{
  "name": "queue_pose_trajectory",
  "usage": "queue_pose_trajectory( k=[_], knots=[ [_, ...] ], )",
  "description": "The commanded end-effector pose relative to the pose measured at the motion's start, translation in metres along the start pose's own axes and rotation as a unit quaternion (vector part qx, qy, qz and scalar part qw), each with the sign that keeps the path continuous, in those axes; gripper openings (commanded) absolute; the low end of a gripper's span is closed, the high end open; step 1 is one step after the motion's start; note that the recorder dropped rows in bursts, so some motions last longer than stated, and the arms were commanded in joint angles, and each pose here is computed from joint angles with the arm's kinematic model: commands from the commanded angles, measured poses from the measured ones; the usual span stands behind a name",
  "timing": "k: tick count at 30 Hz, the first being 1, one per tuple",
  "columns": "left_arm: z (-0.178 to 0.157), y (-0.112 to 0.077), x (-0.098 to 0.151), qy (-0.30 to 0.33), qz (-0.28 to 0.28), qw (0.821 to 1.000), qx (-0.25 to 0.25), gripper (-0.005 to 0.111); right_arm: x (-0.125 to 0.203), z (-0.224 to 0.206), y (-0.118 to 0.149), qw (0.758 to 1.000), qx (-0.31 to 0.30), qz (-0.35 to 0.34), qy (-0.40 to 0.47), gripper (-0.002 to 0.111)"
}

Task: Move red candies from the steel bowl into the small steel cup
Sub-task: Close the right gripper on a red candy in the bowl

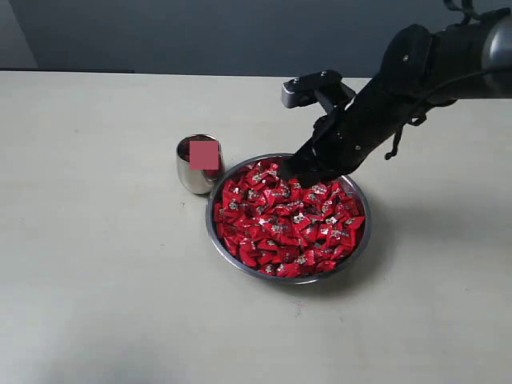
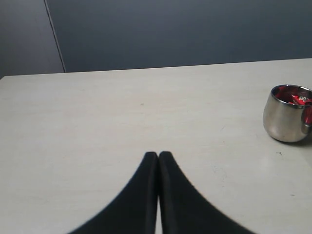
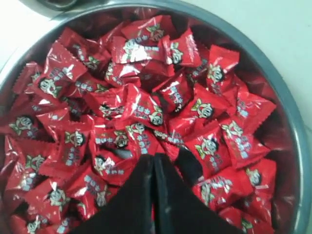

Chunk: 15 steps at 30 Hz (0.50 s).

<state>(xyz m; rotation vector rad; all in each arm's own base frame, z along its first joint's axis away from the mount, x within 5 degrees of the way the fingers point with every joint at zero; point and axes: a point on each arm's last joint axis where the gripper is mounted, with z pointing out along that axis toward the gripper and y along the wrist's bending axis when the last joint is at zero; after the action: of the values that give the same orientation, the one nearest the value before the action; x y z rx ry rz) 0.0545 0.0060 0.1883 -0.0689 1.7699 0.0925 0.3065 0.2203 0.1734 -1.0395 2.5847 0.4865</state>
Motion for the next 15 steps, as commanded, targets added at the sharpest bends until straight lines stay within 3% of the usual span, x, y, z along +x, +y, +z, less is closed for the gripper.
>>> queue_pose_trajectory(
  k=[1,7,15],
  knots=[
    [0.000,0.000,0.001,-0.001,0.000,1.000,0.004,0.000,-0.017,0.011,0.009,1.000,-0.012,-0.019,-0.002,-0.001],
    [0.000,0.000,0.001,-0.001,0.000,1.000,0.004,0.000,-0.032,0.024,0.009,0.998,-0.028,-0.044,0.039,-0.001],
    [0.000,0.000,0.001,-0.001,0.000,1.000,0.004,0.000,-0.052,0.022,0.015,0.985,0.010,-0.147,0.089,-0.001]
  ],
)
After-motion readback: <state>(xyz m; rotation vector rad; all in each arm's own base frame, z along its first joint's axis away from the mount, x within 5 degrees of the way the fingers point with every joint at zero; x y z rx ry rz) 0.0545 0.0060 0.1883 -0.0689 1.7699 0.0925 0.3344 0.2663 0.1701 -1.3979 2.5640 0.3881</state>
